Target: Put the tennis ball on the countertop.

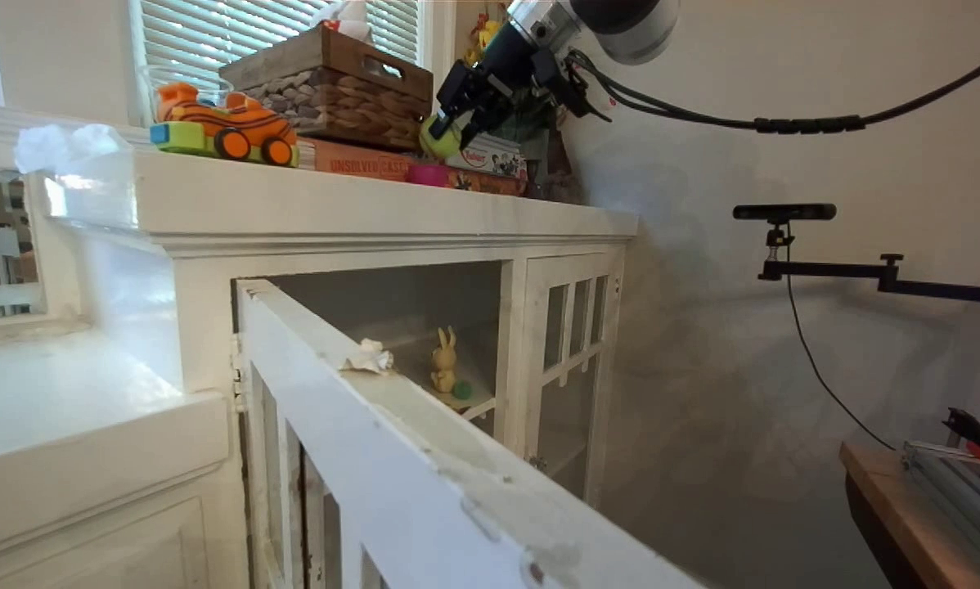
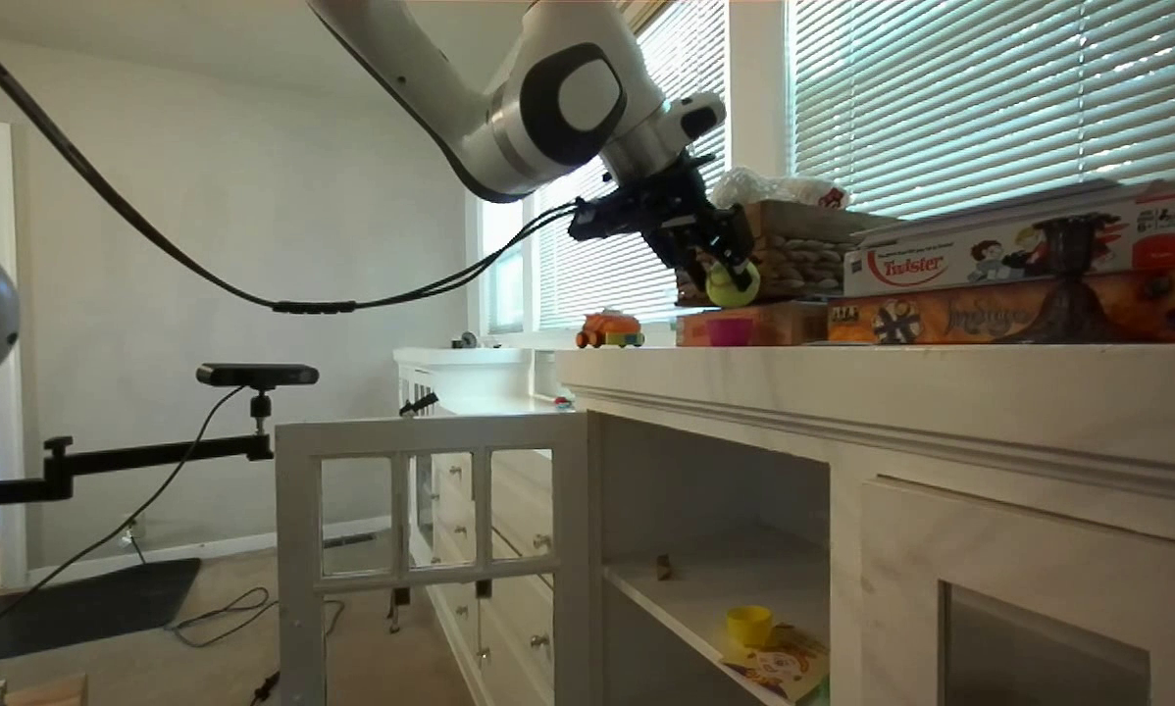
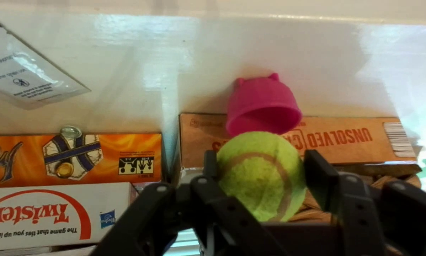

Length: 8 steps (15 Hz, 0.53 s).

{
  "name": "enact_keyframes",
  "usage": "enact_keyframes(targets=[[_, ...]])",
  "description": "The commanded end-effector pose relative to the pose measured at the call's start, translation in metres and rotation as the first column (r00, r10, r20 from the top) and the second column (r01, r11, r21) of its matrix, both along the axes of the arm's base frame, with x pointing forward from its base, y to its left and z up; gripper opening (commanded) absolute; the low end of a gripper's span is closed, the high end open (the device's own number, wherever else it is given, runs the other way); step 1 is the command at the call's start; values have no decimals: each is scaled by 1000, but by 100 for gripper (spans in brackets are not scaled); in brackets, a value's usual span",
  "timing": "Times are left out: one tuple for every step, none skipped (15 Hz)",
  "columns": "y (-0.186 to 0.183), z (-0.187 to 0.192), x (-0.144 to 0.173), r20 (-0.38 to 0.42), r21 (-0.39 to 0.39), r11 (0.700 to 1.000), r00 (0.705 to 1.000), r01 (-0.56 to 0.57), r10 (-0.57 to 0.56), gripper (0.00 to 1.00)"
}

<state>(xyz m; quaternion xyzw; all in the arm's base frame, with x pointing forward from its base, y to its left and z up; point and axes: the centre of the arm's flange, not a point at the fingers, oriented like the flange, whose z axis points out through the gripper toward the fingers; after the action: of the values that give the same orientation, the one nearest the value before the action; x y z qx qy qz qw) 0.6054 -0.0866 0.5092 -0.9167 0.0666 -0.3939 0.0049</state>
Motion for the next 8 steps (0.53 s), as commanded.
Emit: enact_keyframes(targets=[[10, -4, 38, -17, -20, 1000, 1000, 16, -17, 37], [12, -6, 38, -23, -24, 1000, 1000, 15, -15, 37], [13, -6, 39, -26, -30, 999, 1000, 15, -16, 37], [15, -8, 39, -30, -37, 999, 999, 11, -12, 37], [16, -8, 40, -35, -41, 999, 999, 8, -10, 37], [16, -10, 41, -39, -46, 999, 999, 6, -7, 37], [10, -6, 11, -35, -50, 999, 999, 0, -2, 62], [10, -7, 13, -37, -52, 999, 999, 0, -2, 62]])
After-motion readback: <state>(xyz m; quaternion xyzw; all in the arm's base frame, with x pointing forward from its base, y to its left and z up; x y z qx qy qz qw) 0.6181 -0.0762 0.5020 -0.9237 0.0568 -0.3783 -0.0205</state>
